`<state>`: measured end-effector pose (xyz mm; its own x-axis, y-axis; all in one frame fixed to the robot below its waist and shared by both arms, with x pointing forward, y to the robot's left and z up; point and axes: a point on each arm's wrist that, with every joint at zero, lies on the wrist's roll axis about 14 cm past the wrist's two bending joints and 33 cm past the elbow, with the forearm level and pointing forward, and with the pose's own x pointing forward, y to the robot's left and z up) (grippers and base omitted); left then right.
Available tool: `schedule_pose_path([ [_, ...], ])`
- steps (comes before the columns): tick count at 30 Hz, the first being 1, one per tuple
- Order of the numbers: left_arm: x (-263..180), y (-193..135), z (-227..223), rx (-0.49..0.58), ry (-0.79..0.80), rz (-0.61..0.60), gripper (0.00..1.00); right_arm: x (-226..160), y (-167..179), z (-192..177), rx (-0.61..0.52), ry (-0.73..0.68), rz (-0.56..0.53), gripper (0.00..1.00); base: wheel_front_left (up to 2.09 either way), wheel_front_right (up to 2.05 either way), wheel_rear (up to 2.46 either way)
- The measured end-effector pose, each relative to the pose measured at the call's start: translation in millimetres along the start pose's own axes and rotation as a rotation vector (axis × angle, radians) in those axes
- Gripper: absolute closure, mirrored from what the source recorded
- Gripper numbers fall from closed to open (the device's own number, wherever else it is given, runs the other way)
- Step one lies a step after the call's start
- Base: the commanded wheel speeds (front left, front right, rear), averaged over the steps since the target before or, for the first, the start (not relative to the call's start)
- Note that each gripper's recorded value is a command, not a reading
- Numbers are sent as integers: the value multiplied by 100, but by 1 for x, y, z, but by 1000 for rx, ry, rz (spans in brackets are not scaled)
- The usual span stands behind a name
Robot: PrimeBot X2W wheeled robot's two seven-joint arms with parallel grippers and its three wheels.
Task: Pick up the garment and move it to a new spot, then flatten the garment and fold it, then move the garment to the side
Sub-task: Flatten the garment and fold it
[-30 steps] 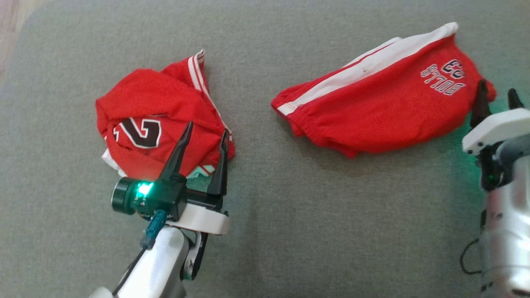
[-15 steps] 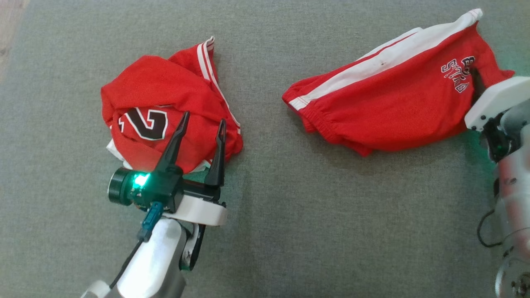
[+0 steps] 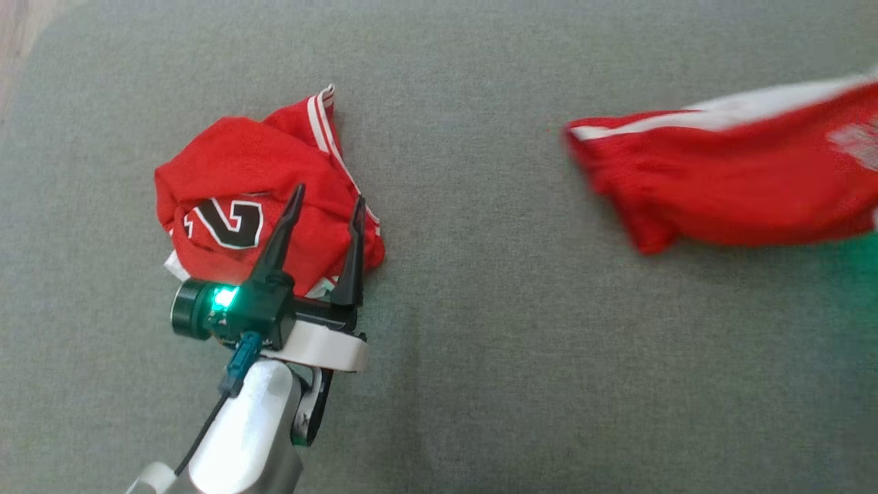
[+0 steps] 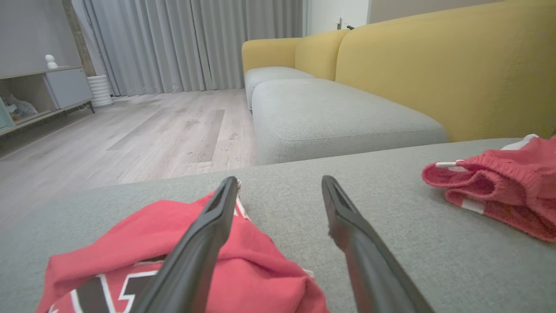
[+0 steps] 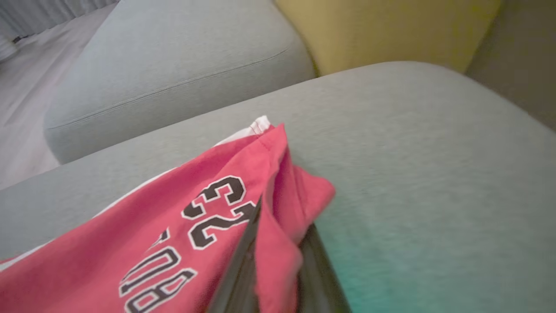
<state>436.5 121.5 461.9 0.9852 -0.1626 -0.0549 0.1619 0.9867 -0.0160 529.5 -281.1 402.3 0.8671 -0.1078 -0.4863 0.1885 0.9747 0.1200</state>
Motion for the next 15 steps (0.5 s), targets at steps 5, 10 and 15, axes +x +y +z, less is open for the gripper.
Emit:
schedule_pose_path([
  [5, -1, -2, 5, -1, -12, -10, 0, -11, -49, 14, 22, -59, -104, 100, 0, 0, 0],
  [10, -4, 3, 3, 0, -7, 9, 0, -10, -33, 15, 31, -92, -74, 100, 0, 0, 0],
  [15, -8, 3, 4, 4, -6, 6, 0, -12, 2, 24, 28, -141, 10, 100, 0, 0, 0],
])
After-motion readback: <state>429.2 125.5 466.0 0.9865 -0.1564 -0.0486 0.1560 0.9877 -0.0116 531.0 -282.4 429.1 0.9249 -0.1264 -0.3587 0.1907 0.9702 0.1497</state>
